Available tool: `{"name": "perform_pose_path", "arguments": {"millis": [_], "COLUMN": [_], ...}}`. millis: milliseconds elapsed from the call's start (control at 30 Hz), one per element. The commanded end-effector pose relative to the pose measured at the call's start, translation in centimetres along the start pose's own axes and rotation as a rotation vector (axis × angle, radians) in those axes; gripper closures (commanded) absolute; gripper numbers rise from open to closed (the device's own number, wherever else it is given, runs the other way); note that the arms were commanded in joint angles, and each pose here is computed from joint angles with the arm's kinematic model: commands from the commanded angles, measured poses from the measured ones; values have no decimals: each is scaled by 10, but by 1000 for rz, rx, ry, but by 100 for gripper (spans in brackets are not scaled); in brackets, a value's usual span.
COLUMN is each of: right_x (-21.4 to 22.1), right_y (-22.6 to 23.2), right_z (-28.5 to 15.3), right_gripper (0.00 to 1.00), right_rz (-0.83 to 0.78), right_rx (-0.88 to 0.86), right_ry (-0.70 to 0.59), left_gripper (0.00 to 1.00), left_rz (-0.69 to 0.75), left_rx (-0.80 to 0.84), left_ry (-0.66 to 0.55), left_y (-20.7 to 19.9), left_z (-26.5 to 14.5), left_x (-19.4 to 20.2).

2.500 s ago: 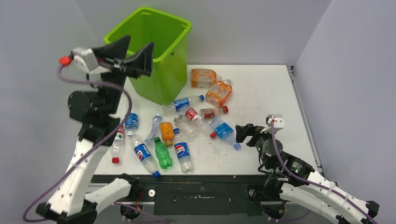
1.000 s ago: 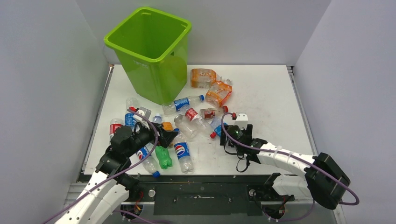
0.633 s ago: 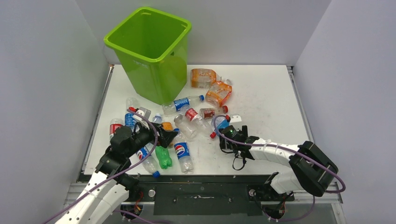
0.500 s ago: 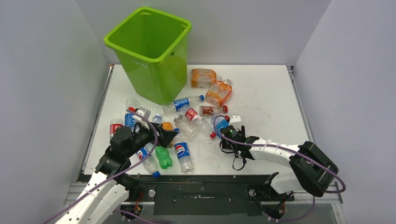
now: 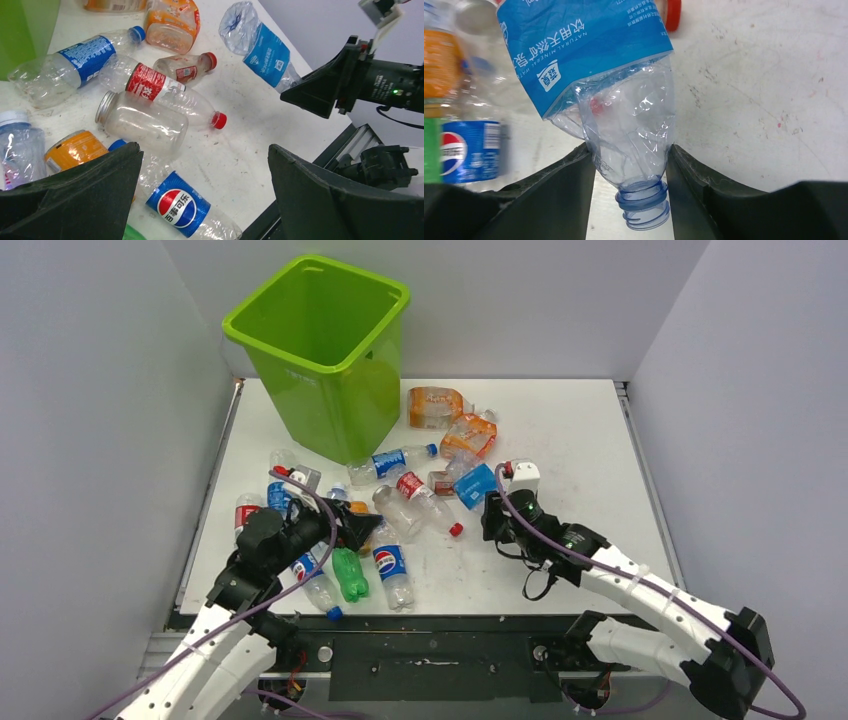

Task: Put the plastic bottles in the bin
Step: Pick up the plastic bottle at the center of the board.

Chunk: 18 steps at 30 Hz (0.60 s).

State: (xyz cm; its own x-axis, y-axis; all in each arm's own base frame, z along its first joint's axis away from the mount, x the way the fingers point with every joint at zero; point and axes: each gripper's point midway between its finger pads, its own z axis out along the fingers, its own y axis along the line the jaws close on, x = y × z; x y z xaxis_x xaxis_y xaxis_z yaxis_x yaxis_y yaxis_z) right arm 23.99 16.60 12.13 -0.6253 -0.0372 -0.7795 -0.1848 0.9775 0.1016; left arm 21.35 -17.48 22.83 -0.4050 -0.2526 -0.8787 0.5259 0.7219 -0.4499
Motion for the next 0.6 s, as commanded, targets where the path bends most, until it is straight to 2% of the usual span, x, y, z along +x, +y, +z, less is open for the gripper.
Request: {"name": "perform_pose_path", "arguments": {"millis": [0,33,67,167,400,567], "right_x": [-33,-38,-42,-54,-60,-67], "right_y": [18,19,24,36,75,94], "right_z": [-41,-46,-52,-68,-95,-107], "right_gripper": [86,94,95,95,95,95], "right_rz": [-7,-12,-24,-55,-102,-119], "right_rx": [-106,-116,-138,-205,-426,-522], "right_ry": [8,18,30,60,155,190], "left_gripper": [4,4,4,4,4,4], "left_rz": [3,47,104,374,1030,1431], "left_rx": [149,190,222,260,337,292], "left_ry": [-152,-154,-154,-173,-194,-98], "left_y": [-43,-54,-64,-80,-106,-103], "left_z": [6,6,7,6,4,18], "left_x": [-60,-66,-70,-82,-70,-47]}}
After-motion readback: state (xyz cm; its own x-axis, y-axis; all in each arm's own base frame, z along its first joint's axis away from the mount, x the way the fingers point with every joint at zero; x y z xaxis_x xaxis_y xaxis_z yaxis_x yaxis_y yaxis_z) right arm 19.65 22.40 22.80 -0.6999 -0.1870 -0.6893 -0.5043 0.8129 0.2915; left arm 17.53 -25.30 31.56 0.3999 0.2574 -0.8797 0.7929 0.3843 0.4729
